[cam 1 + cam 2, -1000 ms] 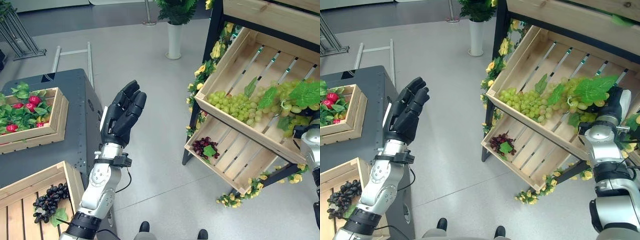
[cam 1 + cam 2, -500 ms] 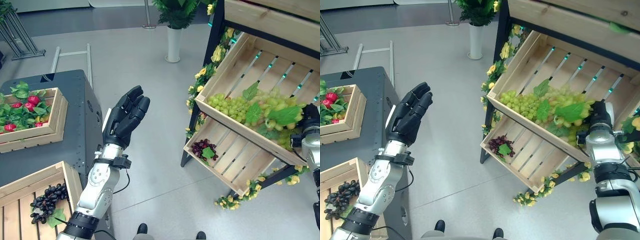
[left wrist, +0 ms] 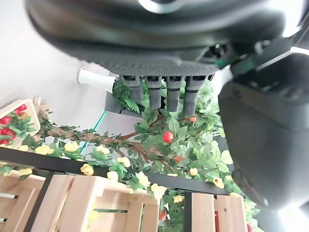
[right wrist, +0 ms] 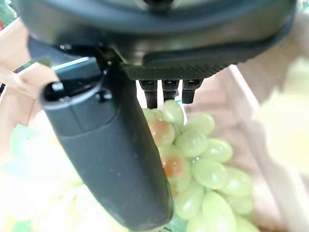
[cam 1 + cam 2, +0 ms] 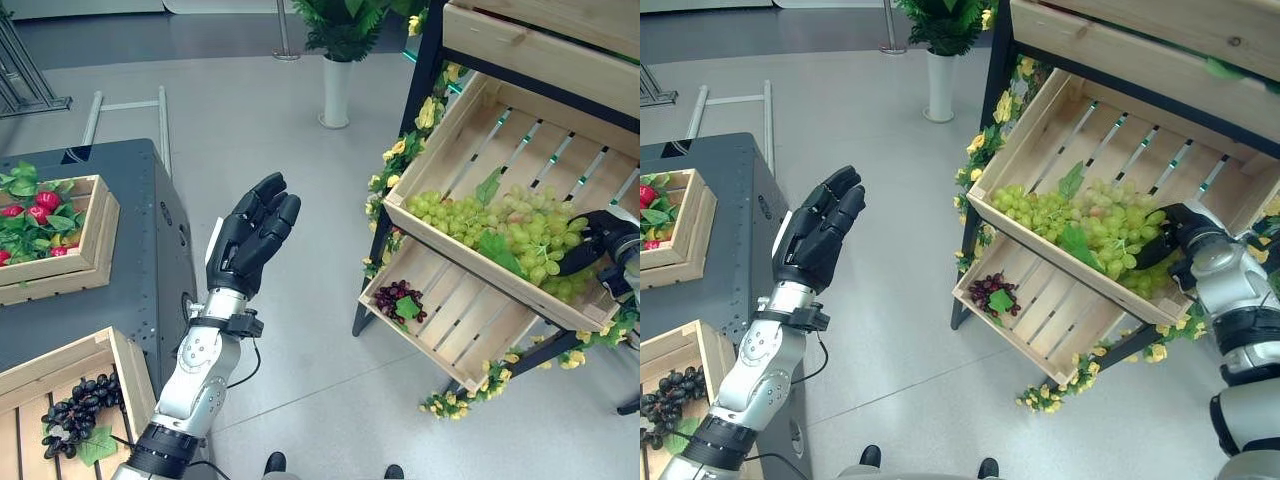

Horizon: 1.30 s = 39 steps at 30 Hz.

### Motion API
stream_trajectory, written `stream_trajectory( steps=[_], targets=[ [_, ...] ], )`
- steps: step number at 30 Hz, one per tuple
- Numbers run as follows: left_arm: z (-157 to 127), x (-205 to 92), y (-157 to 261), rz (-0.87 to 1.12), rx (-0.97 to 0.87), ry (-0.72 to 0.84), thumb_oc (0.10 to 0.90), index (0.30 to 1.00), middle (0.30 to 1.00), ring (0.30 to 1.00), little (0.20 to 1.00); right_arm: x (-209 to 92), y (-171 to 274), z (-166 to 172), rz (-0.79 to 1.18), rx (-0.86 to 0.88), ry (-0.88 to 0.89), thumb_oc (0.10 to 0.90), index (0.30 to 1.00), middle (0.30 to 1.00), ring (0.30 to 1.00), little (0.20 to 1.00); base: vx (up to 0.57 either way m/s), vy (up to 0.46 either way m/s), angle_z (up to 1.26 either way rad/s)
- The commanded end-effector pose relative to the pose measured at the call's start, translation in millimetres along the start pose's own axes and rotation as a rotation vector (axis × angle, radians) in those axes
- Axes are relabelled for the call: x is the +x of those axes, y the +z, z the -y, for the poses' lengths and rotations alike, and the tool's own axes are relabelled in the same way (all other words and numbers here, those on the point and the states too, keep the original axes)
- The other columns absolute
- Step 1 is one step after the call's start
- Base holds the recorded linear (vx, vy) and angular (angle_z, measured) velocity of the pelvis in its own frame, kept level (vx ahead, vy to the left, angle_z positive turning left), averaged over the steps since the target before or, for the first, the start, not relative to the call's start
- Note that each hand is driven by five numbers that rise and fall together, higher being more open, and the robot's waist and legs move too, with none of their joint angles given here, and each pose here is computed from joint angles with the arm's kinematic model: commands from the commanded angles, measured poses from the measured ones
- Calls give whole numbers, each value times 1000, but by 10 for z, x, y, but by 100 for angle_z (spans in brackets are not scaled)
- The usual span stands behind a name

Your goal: Pick up the fruits from the basket on one side to the basket on the other side

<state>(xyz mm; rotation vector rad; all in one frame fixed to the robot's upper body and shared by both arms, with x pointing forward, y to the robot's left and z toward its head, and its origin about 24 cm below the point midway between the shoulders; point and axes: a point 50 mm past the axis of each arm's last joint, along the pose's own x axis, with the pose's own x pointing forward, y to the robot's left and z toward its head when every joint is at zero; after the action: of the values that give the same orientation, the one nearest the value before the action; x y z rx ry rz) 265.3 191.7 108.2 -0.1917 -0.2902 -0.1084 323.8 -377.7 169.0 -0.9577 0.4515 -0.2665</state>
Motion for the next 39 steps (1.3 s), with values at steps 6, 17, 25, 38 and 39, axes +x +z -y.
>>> stream_trajectory(
  steps=[6,17,25,38,39],
  targets=[
    [146,176,541,285,54,-103,800,900,900,900,900,-361,548,1000,198,-18,-398,800,900,900,900,900,-27,24,-7],
    [105,157,621,303,54,-84,800,900,900,900,900,-608,693,1162,324,49,-598,800,900,900,900,900,-10,8,-2],
    [76,154,635,307,51,-78,800,900,900,900,900,-679,866,903,507,284,-511,800,900,900,900,900,-5,-1,-8],
    [52,171,594,301,52,-79,800,900,900,900,900,-551,857,396,594,216,-41,800,900,900,900,900,0,0,0],
    [54,166,585,300,52,-80,800,900,900,900,900,-545,860,355,600,191,-5,800,900,900,900,900,0,0,0]
  ],
)
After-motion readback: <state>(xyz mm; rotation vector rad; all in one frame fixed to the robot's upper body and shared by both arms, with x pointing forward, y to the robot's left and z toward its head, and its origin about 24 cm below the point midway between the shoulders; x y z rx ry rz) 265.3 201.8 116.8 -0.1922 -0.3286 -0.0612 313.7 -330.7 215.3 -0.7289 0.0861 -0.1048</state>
